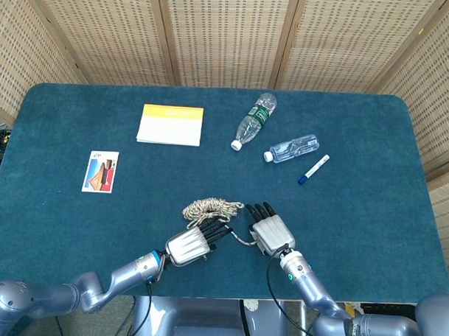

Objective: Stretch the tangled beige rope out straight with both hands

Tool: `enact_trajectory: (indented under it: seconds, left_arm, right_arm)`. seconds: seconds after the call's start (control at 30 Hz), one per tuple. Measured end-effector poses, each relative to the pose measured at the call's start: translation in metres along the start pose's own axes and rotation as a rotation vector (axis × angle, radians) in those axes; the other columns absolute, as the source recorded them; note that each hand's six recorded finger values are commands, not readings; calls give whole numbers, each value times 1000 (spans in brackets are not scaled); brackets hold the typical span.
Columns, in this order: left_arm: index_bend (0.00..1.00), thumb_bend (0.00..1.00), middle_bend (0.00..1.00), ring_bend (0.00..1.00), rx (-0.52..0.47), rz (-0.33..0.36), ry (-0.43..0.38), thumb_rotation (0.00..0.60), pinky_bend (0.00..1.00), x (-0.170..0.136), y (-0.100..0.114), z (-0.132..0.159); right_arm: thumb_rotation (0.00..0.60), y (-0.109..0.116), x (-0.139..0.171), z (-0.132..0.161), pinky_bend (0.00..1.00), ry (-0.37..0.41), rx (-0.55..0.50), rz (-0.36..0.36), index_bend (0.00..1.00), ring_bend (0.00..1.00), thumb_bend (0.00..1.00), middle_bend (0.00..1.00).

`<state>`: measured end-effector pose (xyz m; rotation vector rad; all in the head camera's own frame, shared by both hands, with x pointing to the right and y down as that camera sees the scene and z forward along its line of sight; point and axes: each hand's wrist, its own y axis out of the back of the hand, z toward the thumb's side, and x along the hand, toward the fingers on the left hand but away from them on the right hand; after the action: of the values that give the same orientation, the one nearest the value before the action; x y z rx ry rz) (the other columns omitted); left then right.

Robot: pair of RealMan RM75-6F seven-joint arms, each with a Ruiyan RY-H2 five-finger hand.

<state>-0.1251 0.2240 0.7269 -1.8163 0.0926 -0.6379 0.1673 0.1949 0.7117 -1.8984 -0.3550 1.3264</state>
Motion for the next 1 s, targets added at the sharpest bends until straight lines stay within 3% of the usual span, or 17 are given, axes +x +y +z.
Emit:
enact_trajectory:
  seconds: [0.6,1.0]
  left_arm:
    - [749,502,0,0,39,51,65,600,0,-39,31,-41]
    - [761,517,0,0,75,53,238,600,0,-103,47,-113]
  right_arm:
    - [600,15,6,-14,0,-26,27,-62,649,0,488,0]
    - [600,28,10,-66,0,-156,79,-107,657,0,488,0]
